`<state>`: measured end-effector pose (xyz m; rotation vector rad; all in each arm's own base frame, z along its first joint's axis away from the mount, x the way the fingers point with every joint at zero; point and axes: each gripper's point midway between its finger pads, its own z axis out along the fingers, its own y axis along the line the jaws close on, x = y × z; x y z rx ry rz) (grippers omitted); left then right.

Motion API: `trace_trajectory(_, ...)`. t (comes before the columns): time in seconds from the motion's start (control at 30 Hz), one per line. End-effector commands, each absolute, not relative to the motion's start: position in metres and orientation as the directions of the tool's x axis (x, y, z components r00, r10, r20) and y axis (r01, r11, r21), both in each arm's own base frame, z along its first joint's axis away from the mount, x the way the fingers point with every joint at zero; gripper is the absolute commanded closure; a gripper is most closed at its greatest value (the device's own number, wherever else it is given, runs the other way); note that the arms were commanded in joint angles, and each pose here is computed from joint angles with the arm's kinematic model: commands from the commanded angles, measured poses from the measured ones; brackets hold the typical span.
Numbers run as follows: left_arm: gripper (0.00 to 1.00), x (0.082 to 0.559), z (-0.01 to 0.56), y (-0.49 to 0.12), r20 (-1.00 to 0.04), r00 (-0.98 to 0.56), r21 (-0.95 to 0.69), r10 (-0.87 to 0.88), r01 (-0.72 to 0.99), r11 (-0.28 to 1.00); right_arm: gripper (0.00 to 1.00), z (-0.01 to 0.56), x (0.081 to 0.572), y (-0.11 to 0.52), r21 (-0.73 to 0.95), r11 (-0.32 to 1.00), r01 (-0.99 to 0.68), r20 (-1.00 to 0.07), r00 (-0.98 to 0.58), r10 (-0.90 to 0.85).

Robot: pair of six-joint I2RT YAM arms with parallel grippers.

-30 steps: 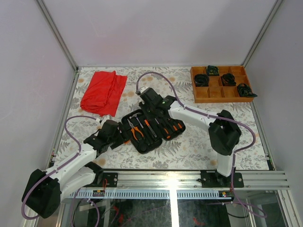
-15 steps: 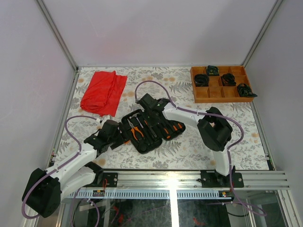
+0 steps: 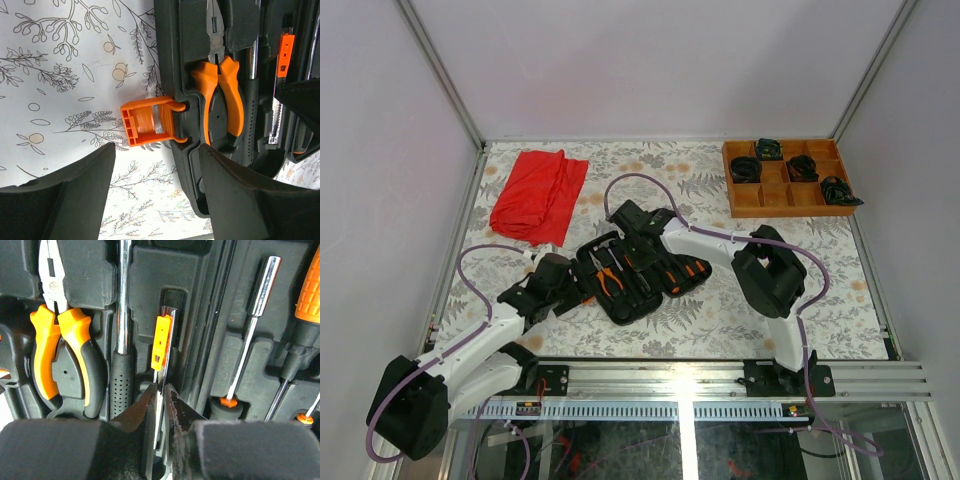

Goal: Sort the tools into containers
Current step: Adjust the screwdriver in the storage box.

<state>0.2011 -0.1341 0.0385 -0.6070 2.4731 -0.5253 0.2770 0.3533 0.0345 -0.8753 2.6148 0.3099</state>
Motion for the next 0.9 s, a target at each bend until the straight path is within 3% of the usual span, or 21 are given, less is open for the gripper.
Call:
trace_trajectory(0.0, 0.34, 0.213, 0.05, -0.138, -0.435, -0.737, -0.507, -0.518, -0.275, 0.817, 0.86, 0.02, 0.271, 0.345, 0.076, 0.778, -0.624, -0.343, -0.749, -0.567)
trace_trajectory(0.53, 0.34, 0.213, 0.047, -0.139, -0.432, -0.741, -0.507, -0.514, -0.272, 0.818, 0.94, -0.039, 0.23, 0.307, 0.071, 0.778, -0.624, -0.126, -0.78, -0.614)
trace_trajectory(0.67, 0.34, 0.214, 0.047, -0.139, -0.434, -0.742, -0.504, -0.511, -0.271, 0.82, 0.89, -0.017, 0.24, 0.312, 0.065, 0.779, -0.623, -0.201, -0.773, -0.601)
trace_trajectory(0.87, 0.34, 0.216, 0.051, -0.138, -0.441, -0.739, -0.5, -0.51, -0.269, 0.823, 0.71, 0.065, 0.272, 0.341, 0.082, 0.776, -0.626, -0.447, -0.719, -0.533)
